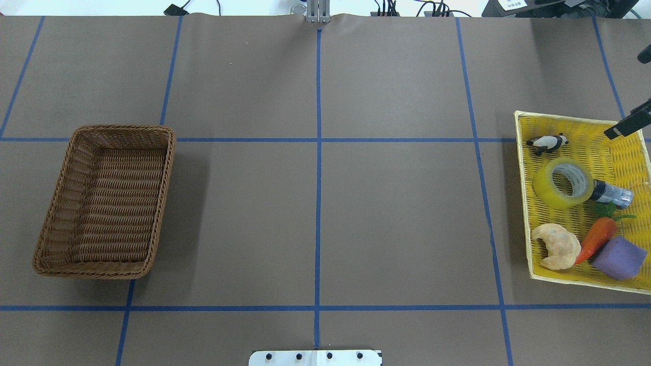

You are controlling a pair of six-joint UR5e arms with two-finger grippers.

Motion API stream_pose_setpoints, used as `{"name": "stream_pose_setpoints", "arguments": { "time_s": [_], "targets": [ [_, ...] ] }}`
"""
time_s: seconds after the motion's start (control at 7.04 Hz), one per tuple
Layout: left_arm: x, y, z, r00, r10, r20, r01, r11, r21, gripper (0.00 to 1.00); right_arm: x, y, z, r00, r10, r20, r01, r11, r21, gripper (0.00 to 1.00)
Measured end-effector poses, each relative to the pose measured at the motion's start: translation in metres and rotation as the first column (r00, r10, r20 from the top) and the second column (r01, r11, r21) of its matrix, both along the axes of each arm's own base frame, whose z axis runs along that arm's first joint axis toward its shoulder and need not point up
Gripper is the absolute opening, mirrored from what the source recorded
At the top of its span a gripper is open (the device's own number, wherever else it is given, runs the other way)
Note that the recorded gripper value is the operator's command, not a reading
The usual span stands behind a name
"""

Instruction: Move tape to another basket

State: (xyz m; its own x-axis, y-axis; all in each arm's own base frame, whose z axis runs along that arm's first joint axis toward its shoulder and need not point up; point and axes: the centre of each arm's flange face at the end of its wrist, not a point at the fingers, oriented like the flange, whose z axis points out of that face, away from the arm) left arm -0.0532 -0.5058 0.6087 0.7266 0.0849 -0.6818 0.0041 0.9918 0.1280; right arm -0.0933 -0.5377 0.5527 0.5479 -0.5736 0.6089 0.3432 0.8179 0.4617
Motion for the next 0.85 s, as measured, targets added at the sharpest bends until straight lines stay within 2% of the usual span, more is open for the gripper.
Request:
{"name": "stream_pose_setpoints", "arguments": {
  "time_s": [0.43, 0.85],
  "targets": [
    [0.0, -0.001, 0.004, 1.0, 0.0, -0.002, 0.0, 1.0, -0.008, 0.99, -0.039, 0.006, 0.018, 0.996, -0.086, 0.013, 0.085, 0.994, 0.067, 1.0],
    [0.0, -0.003, 0.003, 1.0, 0.0, -0.002, 0.0, 1.0, -0.006, 0.99, -0.077, 0.012, 0.023, 0.989, -0.148, -0.005, 0.148, 0.986, 0.069, 1.0]
  ]
}}
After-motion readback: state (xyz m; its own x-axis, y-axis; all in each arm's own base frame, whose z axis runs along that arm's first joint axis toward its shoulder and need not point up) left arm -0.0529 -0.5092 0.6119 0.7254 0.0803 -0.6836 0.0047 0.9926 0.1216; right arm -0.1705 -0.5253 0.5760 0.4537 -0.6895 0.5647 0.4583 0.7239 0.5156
